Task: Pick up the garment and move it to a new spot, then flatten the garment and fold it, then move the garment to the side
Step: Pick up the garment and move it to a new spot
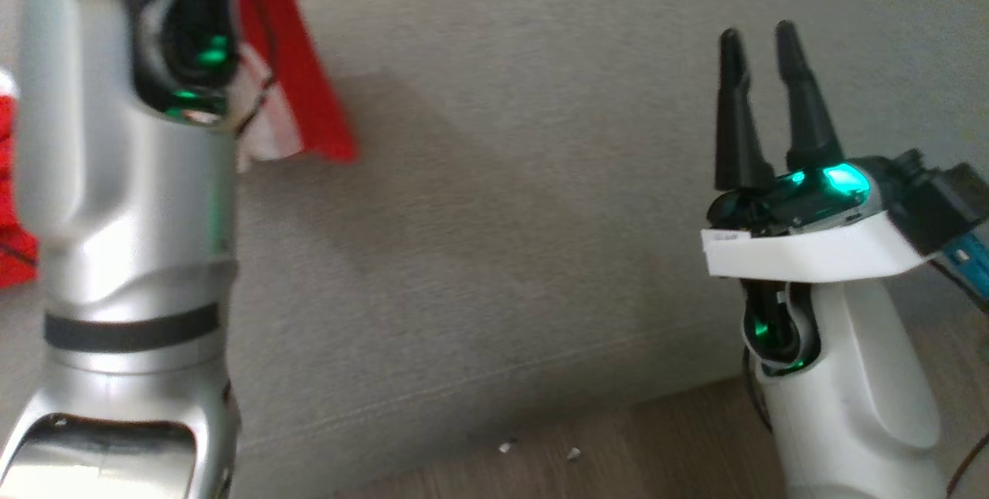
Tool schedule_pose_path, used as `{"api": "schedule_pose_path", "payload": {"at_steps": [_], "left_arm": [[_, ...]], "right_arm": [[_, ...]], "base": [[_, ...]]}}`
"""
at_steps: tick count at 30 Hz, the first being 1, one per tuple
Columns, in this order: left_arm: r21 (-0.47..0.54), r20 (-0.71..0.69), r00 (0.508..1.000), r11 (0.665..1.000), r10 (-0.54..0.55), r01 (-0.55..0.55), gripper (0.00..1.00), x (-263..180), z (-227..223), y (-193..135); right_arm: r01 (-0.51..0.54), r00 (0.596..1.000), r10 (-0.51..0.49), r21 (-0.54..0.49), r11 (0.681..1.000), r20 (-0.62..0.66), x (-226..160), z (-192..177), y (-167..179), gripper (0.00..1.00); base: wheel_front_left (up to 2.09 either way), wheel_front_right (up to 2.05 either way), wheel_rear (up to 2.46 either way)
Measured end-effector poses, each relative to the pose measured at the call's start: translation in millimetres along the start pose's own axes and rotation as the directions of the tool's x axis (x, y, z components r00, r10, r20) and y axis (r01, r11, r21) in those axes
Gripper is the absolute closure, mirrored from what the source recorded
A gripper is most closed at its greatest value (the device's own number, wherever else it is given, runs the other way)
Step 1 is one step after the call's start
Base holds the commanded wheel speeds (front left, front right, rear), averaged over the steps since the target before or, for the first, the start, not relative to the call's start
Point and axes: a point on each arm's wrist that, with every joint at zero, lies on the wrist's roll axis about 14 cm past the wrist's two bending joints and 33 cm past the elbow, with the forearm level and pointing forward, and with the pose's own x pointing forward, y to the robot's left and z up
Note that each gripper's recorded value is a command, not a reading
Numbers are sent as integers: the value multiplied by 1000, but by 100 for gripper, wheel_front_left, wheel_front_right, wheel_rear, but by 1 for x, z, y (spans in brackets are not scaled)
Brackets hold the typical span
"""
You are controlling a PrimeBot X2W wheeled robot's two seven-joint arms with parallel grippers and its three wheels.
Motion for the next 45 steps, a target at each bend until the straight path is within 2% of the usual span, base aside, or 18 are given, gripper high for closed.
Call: {"api": "schedule_pose_path", "payload": {"at_steps": [5,9,10,11,12,15,21,27,33,34,38,45], "left_arm": [[-145,-51,994,986,-92,84,100,8,-53,-53],[-189,-114,982,974,-150,127,100,3,-102,-89],[-186,-136,978,974,-156,130,75,1,-116,-94],[-180,-164,973,975,-162,132,43,-1,-130,-98],[-176,-197,965,974,-175,140,0,-4,-144,-102],[-141,-313,928,976,-202,165,0,-16,-189,-111],[-82,-527,809,964,-259,254,0,-57,-259,-114],[-2,-590,778,963,-218,268,0,-75,-270,-89],[106,-725,654,904,-214,413,0,-116,-282,-67],[106,-725,654,904,-214,413,0,-116,-282,-67],[164,-758,624,869,-191,466,0,-130,-281,-56],[282,-787,596,766,-160,577,0,-147,-282,-39]], "right_arm": [[80,995,-79,-21,997,58,-11,25,-27,0],[127,989,-123,-48,991,81,-19,36,-43,0],[140,988,-135,-53,989,80,-22,37,-47,0],[149,986,-145,-57,987,78,-24,37,-50,0],[158,985,-153,-58,986,75,-26,37,-53,0],[178,983,-174,-59,982,65,-31,35,-59,0],[201,979,-198,-59,978,50,-33,29,-67,0],[182,982,-180,-43,982,53,-25,26,-62,0],[116,992,-114,-36,993,49,-10,20,-42,0],[116,992,-114,-36,993,49,-10,20,-42,0],[79,995,-78,-24,997,55,-3,20,-29,0],[49,997,-49,-11,999,54,4,17,-19,0]], "base": [[0,0,0],[0,0,0],[0,0,0],[0,0,0],[0,0,0],[0,0,0],[0,0,0],[0,0,0],[0,0,0],[0,0,0],[0,0,0],[0,0,0]]}}
